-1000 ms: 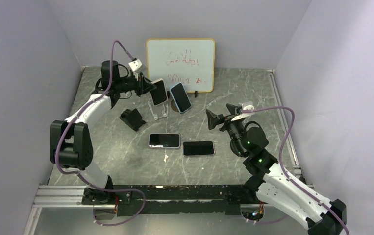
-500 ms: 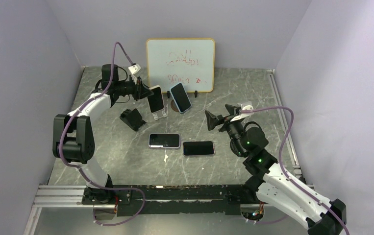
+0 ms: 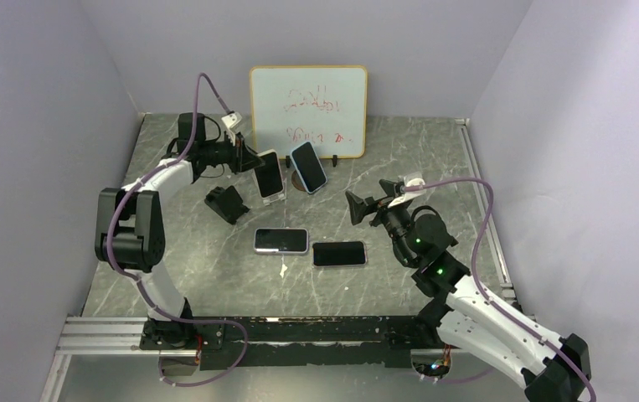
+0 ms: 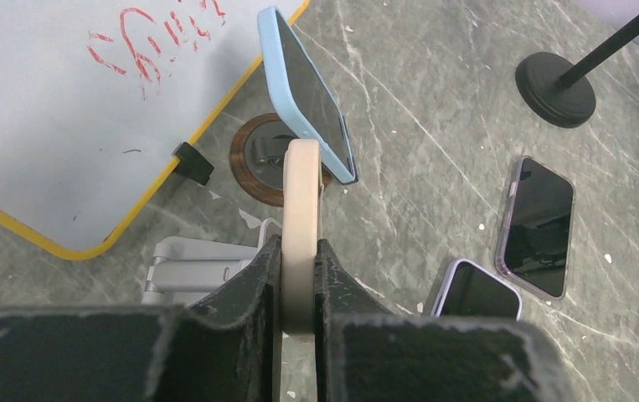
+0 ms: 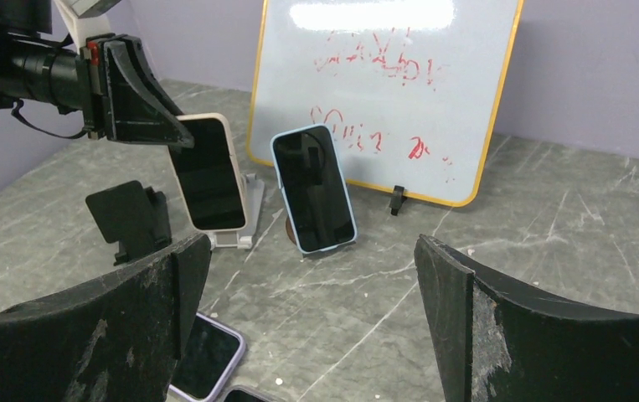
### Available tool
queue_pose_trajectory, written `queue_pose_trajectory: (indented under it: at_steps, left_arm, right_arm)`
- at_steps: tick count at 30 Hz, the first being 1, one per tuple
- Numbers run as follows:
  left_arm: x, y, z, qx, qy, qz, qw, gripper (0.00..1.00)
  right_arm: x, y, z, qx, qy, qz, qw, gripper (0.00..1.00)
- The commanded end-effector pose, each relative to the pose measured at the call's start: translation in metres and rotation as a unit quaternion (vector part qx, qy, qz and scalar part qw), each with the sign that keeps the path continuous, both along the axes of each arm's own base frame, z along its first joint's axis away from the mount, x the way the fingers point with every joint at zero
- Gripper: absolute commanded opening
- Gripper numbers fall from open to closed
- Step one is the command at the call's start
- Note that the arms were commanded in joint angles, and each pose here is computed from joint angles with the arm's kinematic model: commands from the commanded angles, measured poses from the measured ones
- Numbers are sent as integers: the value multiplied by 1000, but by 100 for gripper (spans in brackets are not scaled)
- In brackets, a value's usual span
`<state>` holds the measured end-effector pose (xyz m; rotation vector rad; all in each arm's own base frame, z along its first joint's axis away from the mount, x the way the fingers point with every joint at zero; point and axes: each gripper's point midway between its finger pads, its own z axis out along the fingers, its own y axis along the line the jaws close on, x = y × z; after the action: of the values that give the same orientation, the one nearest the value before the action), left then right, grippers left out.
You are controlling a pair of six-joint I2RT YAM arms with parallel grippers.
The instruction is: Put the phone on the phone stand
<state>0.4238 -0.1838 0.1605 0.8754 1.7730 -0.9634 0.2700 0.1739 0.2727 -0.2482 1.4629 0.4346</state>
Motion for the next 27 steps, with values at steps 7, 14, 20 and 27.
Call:
queue_pose_trajectory:
  at_steps: [7, 14, 20, 27]
  left_arm:
    - [11, 0, 1, 6, -25, -12, 1000, 5]
    - [8, -1, -16, 10, -7, -17, 1000, 5]
    - [5, -1, -33, 25, 11, -24, 999, 5]
    - [4, 1, -39, 30, 14, -24, 999, 5]
  right_arm:
    - [1, 0, 6, 4, -11, 1, 1000, 97]
    - [1, 1, 4, 3, -9, 3, 1000, 97]
    - [1, 2, 2, 1, -6, 3, 1000, 97]
    - [1, 1, 1, 0, -6, 3, 1000, 97]
